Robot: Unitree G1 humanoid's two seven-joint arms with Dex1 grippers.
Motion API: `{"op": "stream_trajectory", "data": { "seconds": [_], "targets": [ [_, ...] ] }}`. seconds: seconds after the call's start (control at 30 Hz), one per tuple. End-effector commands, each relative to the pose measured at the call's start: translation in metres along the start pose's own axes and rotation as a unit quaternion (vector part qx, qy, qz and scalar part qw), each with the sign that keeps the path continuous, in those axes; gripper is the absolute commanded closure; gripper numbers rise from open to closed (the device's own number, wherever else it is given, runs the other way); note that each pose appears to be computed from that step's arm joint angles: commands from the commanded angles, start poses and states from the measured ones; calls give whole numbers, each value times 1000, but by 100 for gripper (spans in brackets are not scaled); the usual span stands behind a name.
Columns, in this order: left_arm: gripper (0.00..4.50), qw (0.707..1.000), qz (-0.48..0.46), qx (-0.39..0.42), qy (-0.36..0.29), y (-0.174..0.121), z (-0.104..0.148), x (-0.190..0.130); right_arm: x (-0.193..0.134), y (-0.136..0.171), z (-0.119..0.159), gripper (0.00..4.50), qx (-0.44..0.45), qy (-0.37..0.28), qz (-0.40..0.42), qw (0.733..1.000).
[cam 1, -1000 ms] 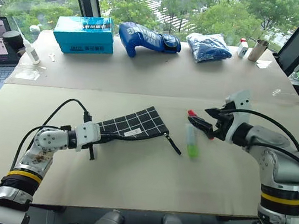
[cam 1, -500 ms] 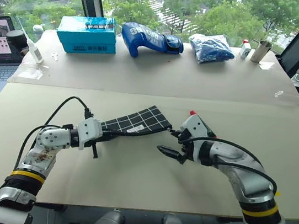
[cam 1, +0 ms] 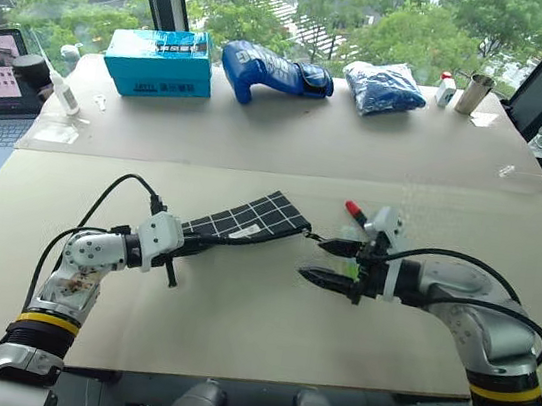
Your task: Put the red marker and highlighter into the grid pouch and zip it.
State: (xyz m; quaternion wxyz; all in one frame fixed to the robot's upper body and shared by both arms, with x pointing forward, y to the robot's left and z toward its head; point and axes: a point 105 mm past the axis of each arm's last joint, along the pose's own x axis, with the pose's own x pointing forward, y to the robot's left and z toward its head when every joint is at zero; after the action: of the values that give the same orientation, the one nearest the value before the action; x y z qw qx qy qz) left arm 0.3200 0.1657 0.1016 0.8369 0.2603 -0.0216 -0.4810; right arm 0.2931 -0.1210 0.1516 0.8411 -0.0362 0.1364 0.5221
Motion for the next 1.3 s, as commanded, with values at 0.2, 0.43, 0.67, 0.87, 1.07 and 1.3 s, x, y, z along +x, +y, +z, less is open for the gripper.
{"op": "stream_trajectory", "data": {
  "seconds": [0.2,0.43,0.67,0.87,1.07,1.3],
  "targets": [
    [450,1000,11,9,-21,10,13,-1,5,-31,0,27,-78,33,-88,992],
    [450,1000,14,7,-25,12,15,0,35,-35,-17,27,-114,74,-92,986],
    [450,999,15,5,-28,12,17,0,43,-43,-12,27,-131,72,-102,984],
    [450,999,17,2,-27,9,16,-2,25,-33,6,27,-91,19,-53,994],
    [450,1000,16,0,-27,9,15,-2,19,-39,8,27,-90,15,-62,994],
    [450,999,12,-1,-31,8,17,1,41,-40,-3,27,-100,28,-80,991]
  ]
}}
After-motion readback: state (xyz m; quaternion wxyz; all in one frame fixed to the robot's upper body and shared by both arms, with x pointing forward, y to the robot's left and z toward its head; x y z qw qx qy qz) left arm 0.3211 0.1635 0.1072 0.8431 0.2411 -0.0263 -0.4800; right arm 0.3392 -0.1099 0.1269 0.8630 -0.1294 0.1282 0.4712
